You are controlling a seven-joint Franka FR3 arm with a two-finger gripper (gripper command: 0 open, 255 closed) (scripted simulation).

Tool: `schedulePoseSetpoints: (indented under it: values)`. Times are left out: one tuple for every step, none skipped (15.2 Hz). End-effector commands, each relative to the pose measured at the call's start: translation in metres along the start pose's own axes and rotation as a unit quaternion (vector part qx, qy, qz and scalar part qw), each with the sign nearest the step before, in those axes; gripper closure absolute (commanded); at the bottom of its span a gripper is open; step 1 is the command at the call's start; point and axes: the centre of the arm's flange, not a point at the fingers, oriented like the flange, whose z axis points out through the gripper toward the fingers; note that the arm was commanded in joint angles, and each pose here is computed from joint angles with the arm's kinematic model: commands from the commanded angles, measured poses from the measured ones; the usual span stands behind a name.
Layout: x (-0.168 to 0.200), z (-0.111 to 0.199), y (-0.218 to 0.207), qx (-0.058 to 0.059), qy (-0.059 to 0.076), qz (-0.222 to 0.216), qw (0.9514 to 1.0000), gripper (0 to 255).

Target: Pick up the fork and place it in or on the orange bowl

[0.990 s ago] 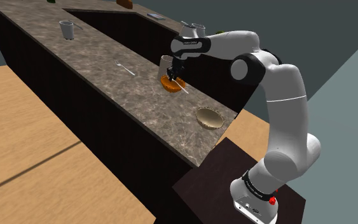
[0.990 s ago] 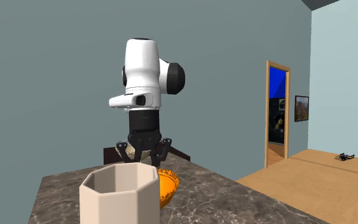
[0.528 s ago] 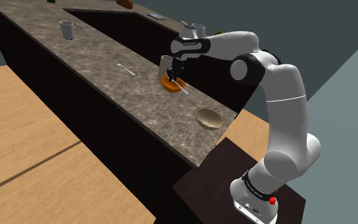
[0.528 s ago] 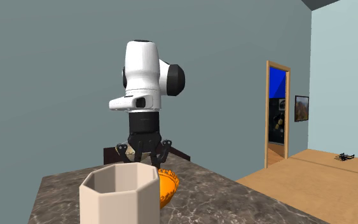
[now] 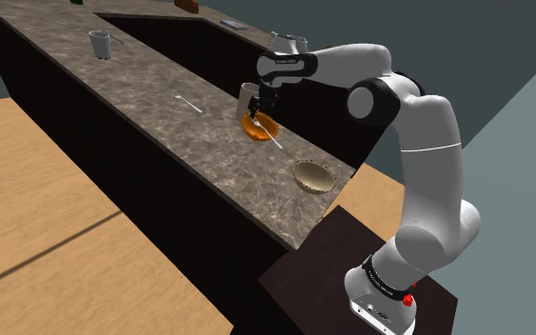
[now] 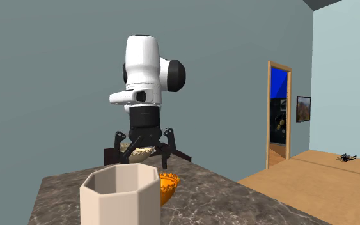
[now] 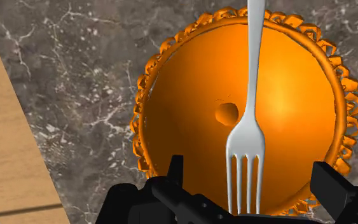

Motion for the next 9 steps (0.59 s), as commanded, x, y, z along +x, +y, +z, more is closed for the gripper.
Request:
schedulePoseSetpoints:
  values:
    - [0.002,-0.025,0.000,0.000,0.000,0.000,1.0000,0]
    - [0.002,-0.035,0.000,0.000,0.000,0.000,1.0000,0]
    - [0.002,-0.035,0.000,0.000,0.000,0.000,1.0000,0]
    - [0.002,-0.035,0.000,0.000,0.000,0.000,1.0000,0]
    - [0.002,-0.035,0.000,0.000,0.000,0.000,1.0000,0]
    - [0.002,-0.035,0.000,0.000,0.000,0.000,1.0000,0]
    - [0.002,-0.035,0.000,0.000,0.000,0.000,1.0000,0]
    - [0.002,-0.035,0.000,0.000,0.000,0.000,1.0000,0]
    - [0.002,-0.035,0.000,0.000,0.000,0.000,1.0000,0]
